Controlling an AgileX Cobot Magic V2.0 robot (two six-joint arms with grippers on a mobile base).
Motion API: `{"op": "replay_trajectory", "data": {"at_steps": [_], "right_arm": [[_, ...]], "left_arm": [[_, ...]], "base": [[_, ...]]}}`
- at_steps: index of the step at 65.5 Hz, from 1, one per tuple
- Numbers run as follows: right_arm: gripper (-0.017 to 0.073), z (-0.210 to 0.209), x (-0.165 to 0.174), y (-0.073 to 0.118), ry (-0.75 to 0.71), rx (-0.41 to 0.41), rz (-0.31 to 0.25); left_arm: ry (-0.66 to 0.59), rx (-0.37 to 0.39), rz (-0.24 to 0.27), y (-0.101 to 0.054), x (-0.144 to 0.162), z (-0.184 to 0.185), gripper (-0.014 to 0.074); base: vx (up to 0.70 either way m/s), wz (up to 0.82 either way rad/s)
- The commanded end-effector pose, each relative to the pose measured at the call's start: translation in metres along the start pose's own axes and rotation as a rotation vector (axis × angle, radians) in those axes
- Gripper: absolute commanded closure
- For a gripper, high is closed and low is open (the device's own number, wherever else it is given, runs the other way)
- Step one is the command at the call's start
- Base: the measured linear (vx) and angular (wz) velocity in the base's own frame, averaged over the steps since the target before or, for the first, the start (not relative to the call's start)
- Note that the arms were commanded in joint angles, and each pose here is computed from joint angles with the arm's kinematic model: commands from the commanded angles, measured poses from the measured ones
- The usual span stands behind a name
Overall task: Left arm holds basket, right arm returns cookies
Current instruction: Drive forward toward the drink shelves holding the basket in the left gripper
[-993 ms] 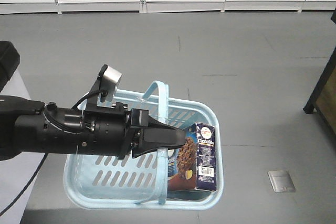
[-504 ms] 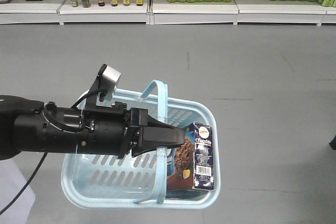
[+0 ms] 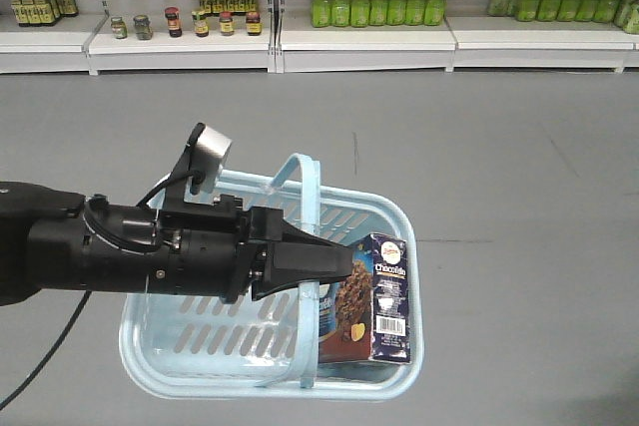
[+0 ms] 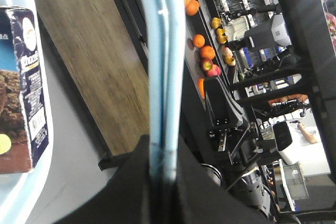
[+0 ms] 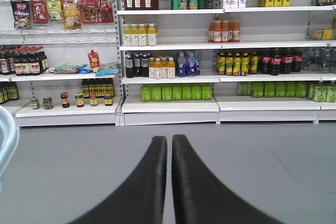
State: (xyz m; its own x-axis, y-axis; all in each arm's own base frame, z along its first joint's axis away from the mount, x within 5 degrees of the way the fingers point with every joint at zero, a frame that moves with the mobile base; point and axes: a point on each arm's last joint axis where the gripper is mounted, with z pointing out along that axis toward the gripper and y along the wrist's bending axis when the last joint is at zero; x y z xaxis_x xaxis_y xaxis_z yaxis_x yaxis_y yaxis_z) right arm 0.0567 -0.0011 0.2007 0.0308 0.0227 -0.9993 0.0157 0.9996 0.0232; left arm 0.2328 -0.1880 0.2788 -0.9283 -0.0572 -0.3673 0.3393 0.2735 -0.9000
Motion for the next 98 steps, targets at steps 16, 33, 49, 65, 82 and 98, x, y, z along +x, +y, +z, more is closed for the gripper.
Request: {"op": "replay_trajectory", "data": {"at_steps": [16, 33, 49, 65, 82, 98], "right_arm": [[0.0568, -0.0005, -0.0011, 0.0009, -0.065, -0.012, -0.013], [0.0568, -0.0005, -0.0011, 0.0009, -0.065, -0.012, -0.013], [0.0568, -0.0005, -0.0011, 0.0009, -0.065, -0.012, -0.013], [0.0568, -0.0005, -0.0011, 0.0009, -0.065, -0.012, -0.013], [0.0568, -0.0005, -0.0011, 0.0009, -0.065, -0.012, -0.013], [0.0568, -0.0005, -0.0011, 0.0009, -0.065, -0.012, -0.013]], "left_arm": [[-0.063, 0.146, 0.019, -0.0314, -0.0081, -0.0067, 0.0596], [-0.063, 0.146, 0.019, -0.0314, -0.0081, -0.0067, 0.0596], [-0.064, 0.147, 0.018, -0.0315, -0.0082, -0.0067, 0.0596], [-0.066, 0.144, 0.018, -0.0313, -0.0084, -0.0067, 0.0596], [-0.067, 0.143, 0.018, -0.0311, -0.0085, -0.0066, 0.0596], [-0.066, 0.143, 0.019, -0.0311, -0.0084, -0.0066, 0.0596]], "base": [[0.53, 0.03], [0.52, 0.07], [0.50, 0.00], [0.50, 0.00], [0.50, 0.00], [0.51, -0.02]]}}
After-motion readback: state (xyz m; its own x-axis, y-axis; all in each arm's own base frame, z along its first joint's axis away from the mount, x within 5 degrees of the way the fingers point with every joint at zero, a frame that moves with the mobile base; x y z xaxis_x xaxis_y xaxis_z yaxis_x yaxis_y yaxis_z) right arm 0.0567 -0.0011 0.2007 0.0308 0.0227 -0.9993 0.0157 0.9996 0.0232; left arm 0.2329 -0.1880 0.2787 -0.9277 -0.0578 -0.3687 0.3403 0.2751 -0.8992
